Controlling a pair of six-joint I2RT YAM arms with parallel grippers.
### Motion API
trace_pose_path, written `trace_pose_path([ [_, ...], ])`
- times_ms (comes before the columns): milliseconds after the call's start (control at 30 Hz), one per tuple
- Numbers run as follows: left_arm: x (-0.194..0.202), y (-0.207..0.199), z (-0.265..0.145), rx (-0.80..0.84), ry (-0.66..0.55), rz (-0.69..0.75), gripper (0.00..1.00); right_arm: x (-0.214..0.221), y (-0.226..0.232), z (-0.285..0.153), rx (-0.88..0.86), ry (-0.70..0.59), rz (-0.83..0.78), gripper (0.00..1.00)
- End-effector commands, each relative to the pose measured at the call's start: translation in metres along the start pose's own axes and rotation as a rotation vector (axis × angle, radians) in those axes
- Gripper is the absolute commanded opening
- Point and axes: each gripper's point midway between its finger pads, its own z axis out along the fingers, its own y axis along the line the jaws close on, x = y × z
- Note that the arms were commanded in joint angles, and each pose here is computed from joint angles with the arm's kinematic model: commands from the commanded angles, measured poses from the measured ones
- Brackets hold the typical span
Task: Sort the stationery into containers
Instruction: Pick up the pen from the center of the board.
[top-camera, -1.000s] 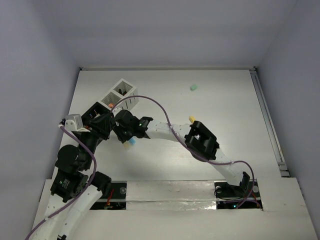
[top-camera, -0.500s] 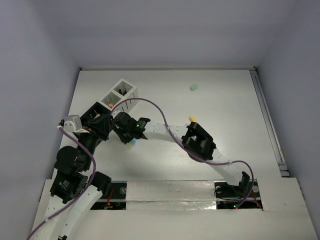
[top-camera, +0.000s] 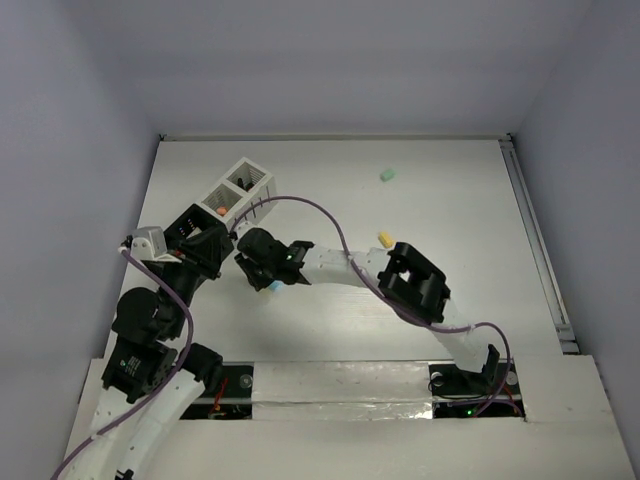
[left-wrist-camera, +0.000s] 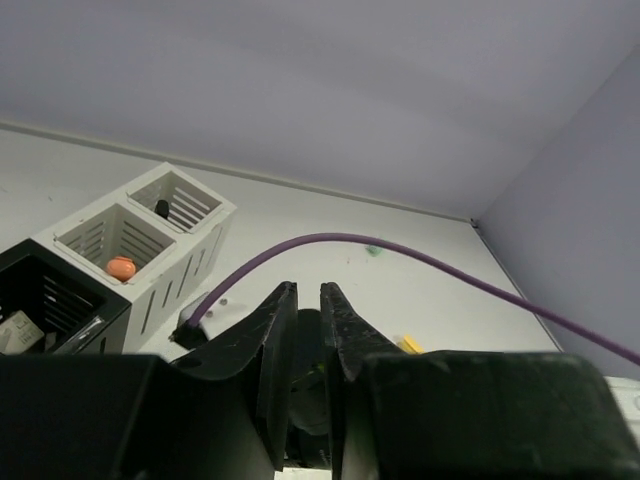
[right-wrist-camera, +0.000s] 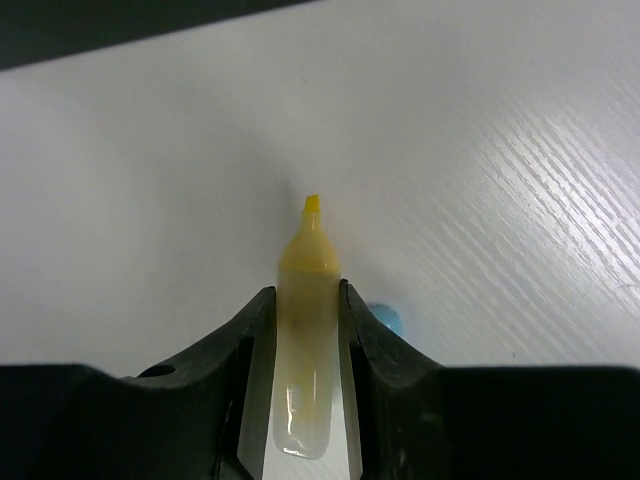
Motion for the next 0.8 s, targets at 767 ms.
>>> trace_pose_path([
  [767, 0.136, -0.042, 0.049, 0.225, 0.363, -0.234, 0.52, -0.142, -0.096, -0.195, -0.102, -0.684, 0.428, 0.0],
])
